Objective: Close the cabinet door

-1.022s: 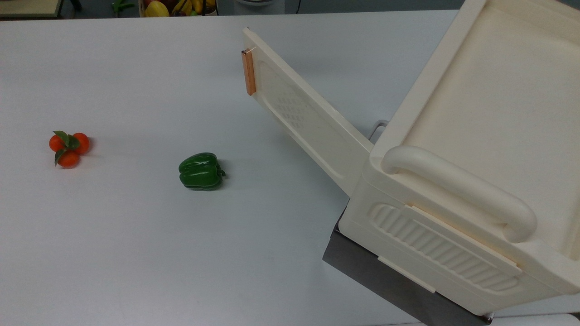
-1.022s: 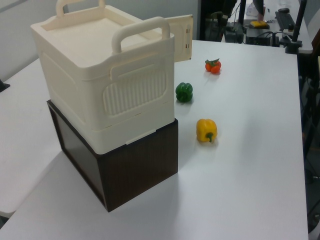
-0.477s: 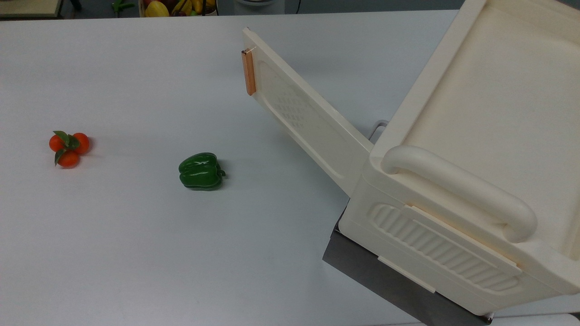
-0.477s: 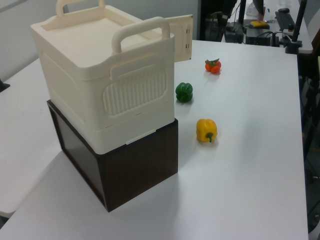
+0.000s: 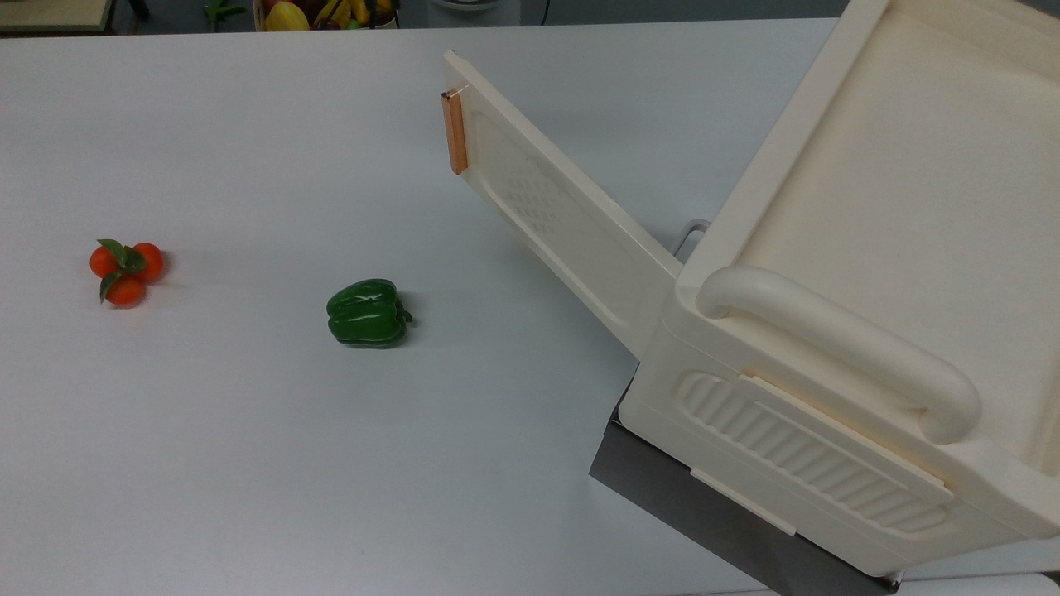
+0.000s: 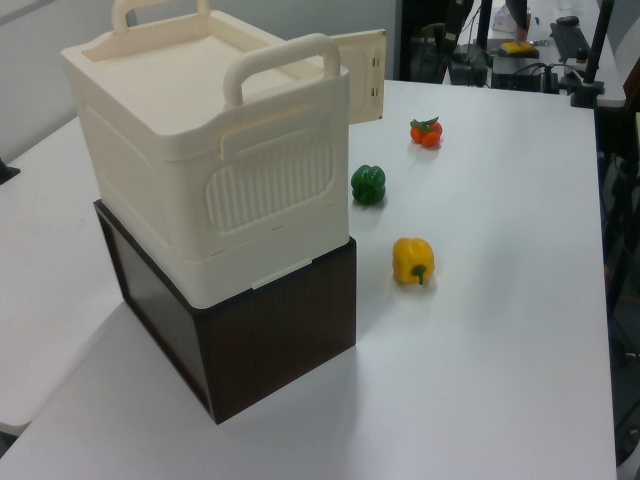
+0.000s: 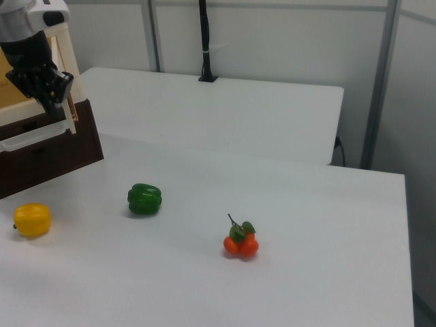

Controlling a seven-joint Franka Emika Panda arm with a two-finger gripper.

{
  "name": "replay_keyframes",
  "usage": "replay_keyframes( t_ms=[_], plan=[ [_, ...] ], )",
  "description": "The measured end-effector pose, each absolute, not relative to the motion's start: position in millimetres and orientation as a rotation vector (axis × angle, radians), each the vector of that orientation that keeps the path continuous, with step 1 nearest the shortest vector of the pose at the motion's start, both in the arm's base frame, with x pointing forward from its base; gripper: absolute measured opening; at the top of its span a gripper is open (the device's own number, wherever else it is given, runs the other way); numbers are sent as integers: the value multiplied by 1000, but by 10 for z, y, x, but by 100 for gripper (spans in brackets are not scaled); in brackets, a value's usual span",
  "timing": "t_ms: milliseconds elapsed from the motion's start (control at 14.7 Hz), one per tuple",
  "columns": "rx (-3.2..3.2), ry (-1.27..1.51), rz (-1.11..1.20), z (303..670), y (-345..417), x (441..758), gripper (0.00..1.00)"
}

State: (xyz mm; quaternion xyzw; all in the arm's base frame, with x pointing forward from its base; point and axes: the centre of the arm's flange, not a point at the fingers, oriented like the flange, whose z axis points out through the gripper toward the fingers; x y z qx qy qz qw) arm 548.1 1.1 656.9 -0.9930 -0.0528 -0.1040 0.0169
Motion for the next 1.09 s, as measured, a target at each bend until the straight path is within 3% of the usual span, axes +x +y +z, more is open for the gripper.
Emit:
replay_keyframes(
  t_ms=[136, 682, 1091],
  plan=[
    [-3043, -152, -337, 6581, 38, 5489, 1],
    [-2818, 33, -691, 6758, -218, 5772, 1],
    [-2720, 111, -815, 6500, -182, 6132, 1]
  ],
)
